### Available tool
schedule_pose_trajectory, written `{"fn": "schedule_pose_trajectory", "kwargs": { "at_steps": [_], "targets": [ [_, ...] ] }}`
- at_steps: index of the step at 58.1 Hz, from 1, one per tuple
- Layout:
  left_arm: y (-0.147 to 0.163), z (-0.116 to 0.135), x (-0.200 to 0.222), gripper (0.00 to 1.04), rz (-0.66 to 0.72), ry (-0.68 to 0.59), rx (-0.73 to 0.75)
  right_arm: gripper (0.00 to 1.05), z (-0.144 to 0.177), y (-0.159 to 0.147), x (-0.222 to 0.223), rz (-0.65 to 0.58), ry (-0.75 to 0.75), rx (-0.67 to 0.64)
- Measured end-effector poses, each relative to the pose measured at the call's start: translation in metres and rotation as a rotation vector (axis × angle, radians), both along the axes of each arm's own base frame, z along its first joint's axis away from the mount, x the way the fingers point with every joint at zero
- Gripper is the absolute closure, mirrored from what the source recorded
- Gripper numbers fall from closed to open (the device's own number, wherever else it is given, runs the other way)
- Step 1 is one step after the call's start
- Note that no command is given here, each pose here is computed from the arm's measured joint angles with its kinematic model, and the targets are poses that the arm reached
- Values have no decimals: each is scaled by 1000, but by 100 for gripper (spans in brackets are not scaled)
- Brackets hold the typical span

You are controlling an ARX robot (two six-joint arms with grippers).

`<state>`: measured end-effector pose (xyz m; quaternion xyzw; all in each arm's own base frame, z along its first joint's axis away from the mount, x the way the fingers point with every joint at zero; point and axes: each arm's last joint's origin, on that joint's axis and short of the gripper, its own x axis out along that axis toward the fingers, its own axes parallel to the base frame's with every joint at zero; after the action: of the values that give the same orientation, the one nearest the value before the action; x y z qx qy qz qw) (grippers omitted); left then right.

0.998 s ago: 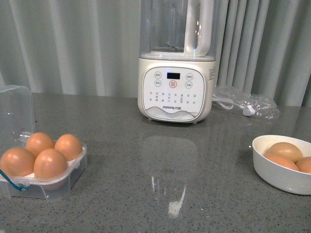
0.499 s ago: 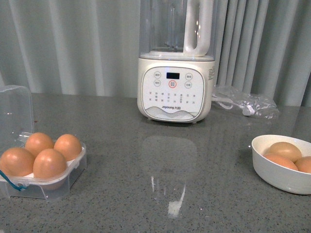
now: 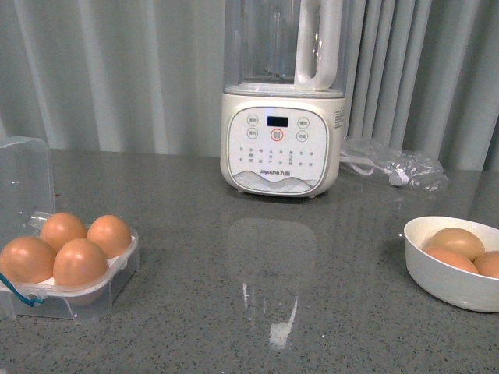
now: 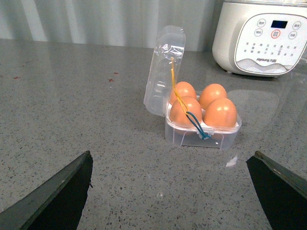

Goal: Put egg into box

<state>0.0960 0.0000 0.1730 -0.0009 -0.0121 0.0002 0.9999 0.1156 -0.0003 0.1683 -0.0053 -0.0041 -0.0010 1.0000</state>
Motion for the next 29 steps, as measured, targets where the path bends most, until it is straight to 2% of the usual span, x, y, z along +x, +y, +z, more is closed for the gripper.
{"fn": "schedule_pose_trajectory", "kwargs": {
  "at_steps": [29],
  "targets": [
    [0, 0, 0, 7, 0, 0, 0, 101, -4, 0, -12, 0, 27, 0]
  ]
}}
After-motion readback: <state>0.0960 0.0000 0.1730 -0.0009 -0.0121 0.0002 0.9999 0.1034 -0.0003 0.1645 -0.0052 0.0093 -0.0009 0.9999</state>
